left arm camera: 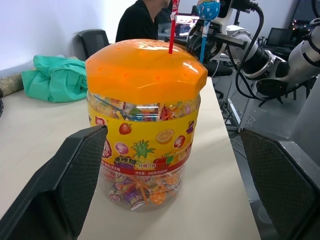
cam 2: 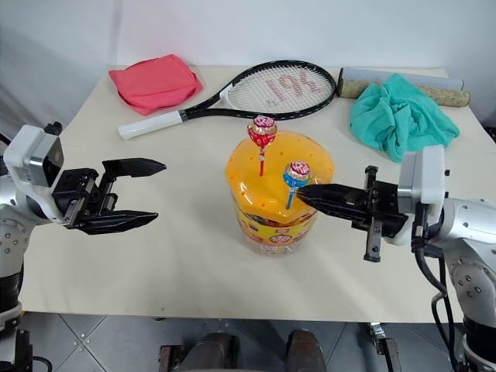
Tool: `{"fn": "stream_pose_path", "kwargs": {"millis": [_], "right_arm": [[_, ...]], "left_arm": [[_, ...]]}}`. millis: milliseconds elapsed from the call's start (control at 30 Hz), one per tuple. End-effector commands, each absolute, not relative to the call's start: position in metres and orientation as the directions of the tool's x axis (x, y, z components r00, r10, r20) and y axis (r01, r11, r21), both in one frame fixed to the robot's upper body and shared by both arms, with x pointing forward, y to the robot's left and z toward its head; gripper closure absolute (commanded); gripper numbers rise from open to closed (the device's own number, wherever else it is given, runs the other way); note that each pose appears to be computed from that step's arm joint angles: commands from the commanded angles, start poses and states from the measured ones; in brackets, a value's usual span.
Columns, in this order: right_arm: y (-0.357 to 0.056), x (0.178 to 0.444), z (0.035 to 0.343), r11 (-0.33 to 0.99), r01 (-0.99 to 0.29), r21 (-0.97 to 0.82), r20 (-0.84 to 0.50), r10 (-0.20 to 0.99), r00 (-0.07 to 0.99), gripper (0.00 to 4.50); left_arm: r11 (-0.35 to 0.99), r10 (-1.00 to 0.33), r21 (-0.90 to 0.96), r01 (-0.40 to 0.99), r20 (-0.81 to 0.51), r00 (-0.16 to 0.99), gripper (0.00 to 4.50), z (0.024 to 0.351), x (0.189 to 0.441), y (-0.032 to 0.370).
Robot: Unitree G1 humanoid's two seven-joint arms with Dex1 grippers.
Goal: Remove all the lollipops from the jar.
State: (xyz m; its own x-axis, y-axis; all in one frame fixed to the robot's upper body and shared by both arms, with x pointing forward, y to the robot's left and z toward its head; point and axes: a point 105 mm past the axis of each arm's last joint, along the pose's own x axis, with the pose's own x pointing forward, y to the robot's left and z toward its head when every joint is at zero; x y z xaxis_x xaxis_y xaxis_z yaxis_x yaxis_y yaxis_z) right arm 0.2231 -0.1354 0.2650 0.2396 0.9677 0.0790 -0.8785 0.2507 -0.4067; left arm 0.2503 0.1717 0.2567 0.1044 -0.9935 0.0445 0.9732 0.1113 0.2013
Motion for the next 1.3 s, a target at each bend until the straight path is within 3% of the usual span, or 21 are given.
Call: {"fn": "stream_pose_path", "kwargs": {"millis": [33, 133, 267, 600, 700, 833, 1033, 1100, 1167, 1233, 1267, 1300], "right_arm": [[-0.136, 0.223, 0.267, 0.261, -0.904, -0.339, 0.062, 0.965, 0.255, 4.46], [-0.141, 0.226, 0.266, 0.265, -0.903, -0.337, 0.045, 0.963, 0.266, 3.95], [-0.141, 0.221, 0.273, 0.229, -0.912, -0.34, 0.066, 0.973, 0.22, 2.71], [-0.12, 0.217, 0.279, 0.121, -0.926, -0.358, 0.058, 0.992, 0.107, 2.71], [-0.119, 0.218, 0.279, 0.124, -0.928, -0.351, 0.069, 0.992, 0.107, 3.29], [-0.128, 0.221, 0.282, 0.16, -0.925, -0.346, 0.089, 0.986, 0.137, 4.47], [-0.137, 0.215, 0.314, 0.176, -0.954, -0.242, 0.231, 0.965, 0.12, 4.47], [-0.147, 0.217, 0.341, 0.222, -0.957, -0.188, 0.362, 0.921, 0.143, 4.47], [-0.163, 0.224, 0.361, 0.292, -0.944, -0.154, 0.431, 0.88, 0.201, 4.47], [-0.195, 0.245, 0.363, 0.434, -0.889, -0.144, 0.408, 0.845, 0.346, 4.47], [-0.21, 0.256, 0.358, 0.501, -0.855, -0.133, 0.369, 0.826, 0.427, 4.47], [-0.238, 0.28, 0.338, 0.631, -0.765, -0.131, 0.244, 0.768, 0.592, 4.47]], "left_arm": [[0.099, -0.995, 0.237, 0.967, 0.055, 0.089, 0.0, 0.264, 0.245, 0.17], [0.102, -0.994, 0.236, 0.966, 0.055, 0.091, 0.0, 0.264, 0.246, 0.171], [0.105, -0.994, 0.235, 0.966, 0.053, 0.095, 0.0, 0.263, 0.246, 0.172], [0.115, -0.993, 0.24, 0.964, 0.059, 0.104, 0.0, 0.264, 0.246, 0.172], [0.118, -0.992, 0.242, 0.963, 0.061, 0.106, 0.0, 0.264, 0.246, 0.171], [0.125, -0.992, 0.245, 0.961, 0.063, 0.112, 0.0, 0.266, 0.246, 0.173], [0.114, -0.993, 0.25, 0.962, 0.07, 0.099, 0.0, 0.266, 0.246, 0.17], [0.101, -0.994, 0.255, 0.962, 0.077, 0.084, 0.0, 0.268, 0.245, 0.166], [0.09, -0.994, 0.253, 0.963, 0.085, 0.071, 0.0, 0.268, 0.243, 0.164], [0.08, -0.995, 0.252, 0.965, 0.085, 0.06, 0.0, 0.267, 0.242, 0.16], [0.076, -0.995, 0.252, 0.965, 0.083, 0.057, 0.0, 0.266, 0.241, 0.159], [0.072, -0.996, 0.251, 0.965, 0.076, 0.054, 0.0, 0.265, 0.24, 0.158]]}}
